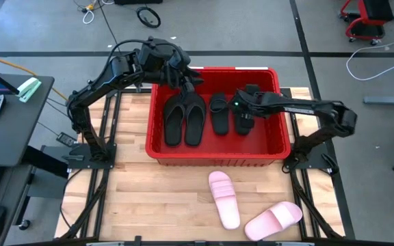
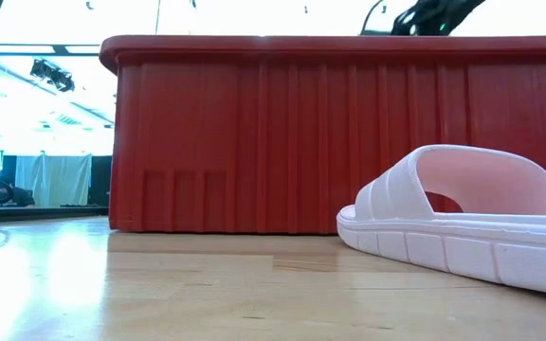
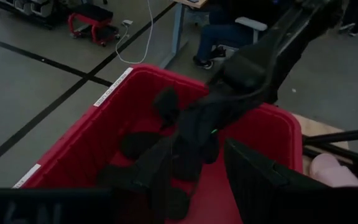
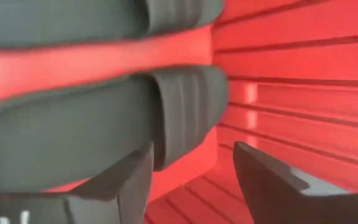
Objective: Pick and place slides into bin
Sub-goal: Put the left pink slide into the red bin
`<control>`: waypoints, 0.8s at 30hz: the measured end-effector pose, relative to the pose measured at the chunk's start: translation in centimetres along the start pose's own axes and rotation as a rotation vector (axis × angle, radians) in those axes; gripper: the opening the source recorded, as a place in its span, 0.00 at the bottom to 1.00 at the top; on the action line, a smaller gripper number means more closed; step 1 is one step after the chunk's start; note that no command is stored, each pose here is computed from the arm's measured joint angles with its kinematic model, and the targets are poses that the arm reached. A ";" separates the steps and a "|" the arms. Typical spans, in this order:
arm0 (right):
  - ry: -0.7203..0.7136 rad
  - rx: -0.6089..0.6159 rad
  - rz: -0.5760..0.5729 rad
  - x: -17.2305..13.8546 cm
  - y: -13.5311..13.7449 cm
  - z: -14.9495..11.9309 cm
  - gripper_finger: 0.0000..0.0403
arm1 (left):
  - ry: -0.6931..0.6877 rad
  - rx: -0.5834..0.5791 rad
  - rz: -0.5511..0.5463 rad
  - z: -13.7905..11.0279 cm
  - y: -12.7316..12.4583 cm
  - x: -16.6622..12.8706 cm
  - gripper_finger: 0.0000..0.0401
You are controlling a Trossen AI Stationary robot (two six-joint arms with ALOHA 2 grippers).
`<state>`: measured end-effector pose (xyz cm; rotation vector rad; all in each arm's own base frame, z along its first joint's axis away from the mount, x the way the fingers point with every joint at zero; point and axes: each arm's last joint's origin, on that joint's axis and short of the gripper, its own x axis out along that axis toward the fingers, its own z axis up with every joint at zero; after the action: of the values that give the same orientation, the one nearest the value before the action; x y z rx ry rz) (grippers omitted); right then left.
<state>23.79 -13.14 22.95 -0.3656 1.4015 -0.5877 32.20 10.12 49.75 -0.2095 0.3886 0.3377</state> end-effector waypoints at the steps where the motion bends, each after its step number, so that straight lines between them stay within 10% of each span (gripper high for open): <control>1: -0.026 0.019 -0.006 -0.9 -0.1 -0.2 0.57 | -0.005 -0.011 -0.002 0.0 0.0 0.0 0.38; 8: -0.274 0.295 0.090 -10.3 -1.3 -2.1 0.55 | -0.073 0.028 -0.196 0.5 -2.7 0.0 0.38; 14: -0.597 0.601 0.472 -18.4 -1.8 -5.2 0.51 | -0.047 0.075 -0.311 -0.6 -7.0 -0.2 0.38; 24: -0.678 0.334 0.951 -24.4 4.0 -8.2 0.48 | 0.105 0.046 -0.425 -4.9 -13.8 0.3 0.33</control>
<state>14.89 5.20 39.23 0.3561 0.6648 0.1085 35.78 -3.84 47.02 -0.2587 0.4434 -0.1009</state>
